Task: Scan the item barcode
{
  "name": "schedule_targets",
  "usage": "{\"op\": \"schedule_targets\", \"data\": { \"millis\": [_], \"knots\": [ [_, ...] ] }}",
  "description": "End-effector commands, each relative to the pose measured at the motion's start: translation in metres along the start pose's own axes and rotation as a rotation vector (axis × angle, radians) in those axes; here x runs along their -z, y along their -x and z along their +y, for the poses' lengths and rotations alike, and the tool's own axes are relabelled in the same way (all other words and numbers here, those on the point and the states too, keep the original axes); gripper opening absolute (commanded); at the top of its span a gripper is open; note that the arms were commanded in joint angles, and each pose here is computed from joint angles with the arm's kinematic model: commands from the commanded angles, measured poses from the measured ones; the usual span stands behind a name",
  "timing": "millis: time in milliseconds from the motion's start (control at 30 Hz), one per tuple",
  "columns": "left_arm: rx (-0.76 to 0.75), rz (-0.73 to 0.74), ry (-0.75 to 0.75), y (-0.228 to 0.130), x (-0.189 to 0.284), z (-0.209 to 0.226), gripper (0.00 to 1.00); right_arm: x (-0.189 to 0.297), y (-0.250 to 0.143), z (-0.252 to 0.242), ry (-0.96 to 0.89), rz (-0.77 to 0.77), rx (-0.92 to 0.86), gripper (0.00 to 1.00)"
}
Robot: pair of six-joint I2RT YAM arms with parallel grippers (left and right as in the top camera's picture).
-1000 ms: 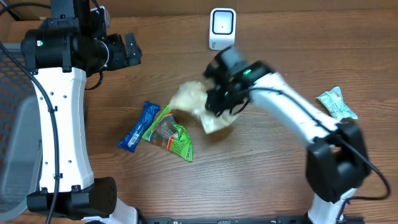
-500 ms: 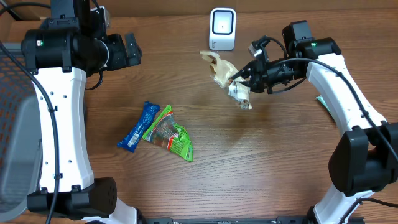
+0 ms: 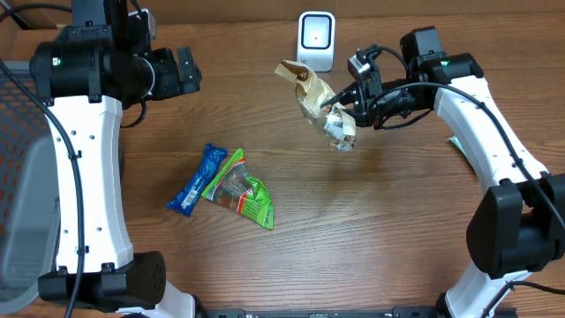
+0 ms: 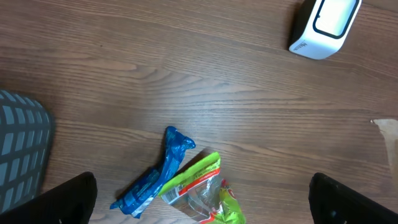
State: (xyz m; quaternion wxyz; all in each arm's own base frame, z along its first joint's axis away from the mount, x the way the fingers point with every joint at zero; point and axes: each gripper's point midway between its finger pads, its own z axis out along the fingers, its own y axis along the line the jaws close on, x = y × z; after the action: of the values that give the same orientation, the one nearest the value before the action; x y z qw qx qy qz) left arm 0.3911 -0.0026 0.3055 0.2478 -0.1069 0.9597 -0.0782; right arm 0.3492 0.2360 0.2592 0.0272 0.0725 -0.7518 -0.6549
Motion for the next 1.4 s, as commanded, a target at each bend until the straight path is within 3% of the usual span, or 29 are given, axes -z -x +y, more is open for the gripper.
{"op": "schedule_targets", "data": {
  "millis": [0, 67, 300, 533, 600, 700, 867, 967, 1100, 1167, 1367],
  "knots": [
    [0.004, -0.012, -0.007, 0.003, 0.003, -0.002, 1.00, 0.001, 0.008, -0.020, -0.143, -0.041, -0.024, 0.04],
    [0.004, -0.012, -0.007, 0.003, 0.003, -0.002, 1.00, -0.001, 0.012, -0.045, -0.231, -0.056, -0.067, 0.04],
    [0.004, -0.012, -0.007, 0.003, 0.003, -0.002, 1.00, -0.023, 0.014, -0.121, -0.221, -0.029, -0.205, 0.04],
    [0.004, -0.012, -0.007, 0.003, 0.003, -0.002, 1.00, -0.033, 0.024, -0.189, -0.368, -0.070, -0.185, 0.04],
    [0.004, -0.012, -0.007, 0.003, 0.003, -0.002, 1.00, -0.032, 0.025, -0.205, -0.452, -0.087, -0.185, 0.09],
    [0.004, -0.011, -0.007, 0.003, 0.003, -0.002, 1.00, -0.021, 0.033, -0.227, -0.606, -0.138, -0.150, 0.24],
    [0.004, -0.012, -0.007, 0.003, 0.003, -0.002, 1.00, -0.015, 0.049, -0.217, -0.643, -0.156, -0.076, 0.45],
    [0.004, -0.012, -0.007, 0.003, 0.003, -0.002, 1.00, -0.010, 0.064, -0.189, -0.735, -0.140, 0.042, 0.51],
    [0.004, -0.012, -0.007, 0.003, 0.003, -0.002, 1.00, -0.016, 0.078, -0.148, -1.032, -0.105, 0.278, 0.53],
    [0.004, -0.012, -0.007, 0.003, 0.003, -0.002, 1.00, -0.029, 0.085, -0.136, -1.222, -0.135, 0.399, 0.60],
    [0.004, -0.012, -0.007, 0.003, 0.003, -0.002, 1.00, -0.068, 0.094, -0.134, -1.547, -0.237, 0.642, 0.65]
  ]
}}
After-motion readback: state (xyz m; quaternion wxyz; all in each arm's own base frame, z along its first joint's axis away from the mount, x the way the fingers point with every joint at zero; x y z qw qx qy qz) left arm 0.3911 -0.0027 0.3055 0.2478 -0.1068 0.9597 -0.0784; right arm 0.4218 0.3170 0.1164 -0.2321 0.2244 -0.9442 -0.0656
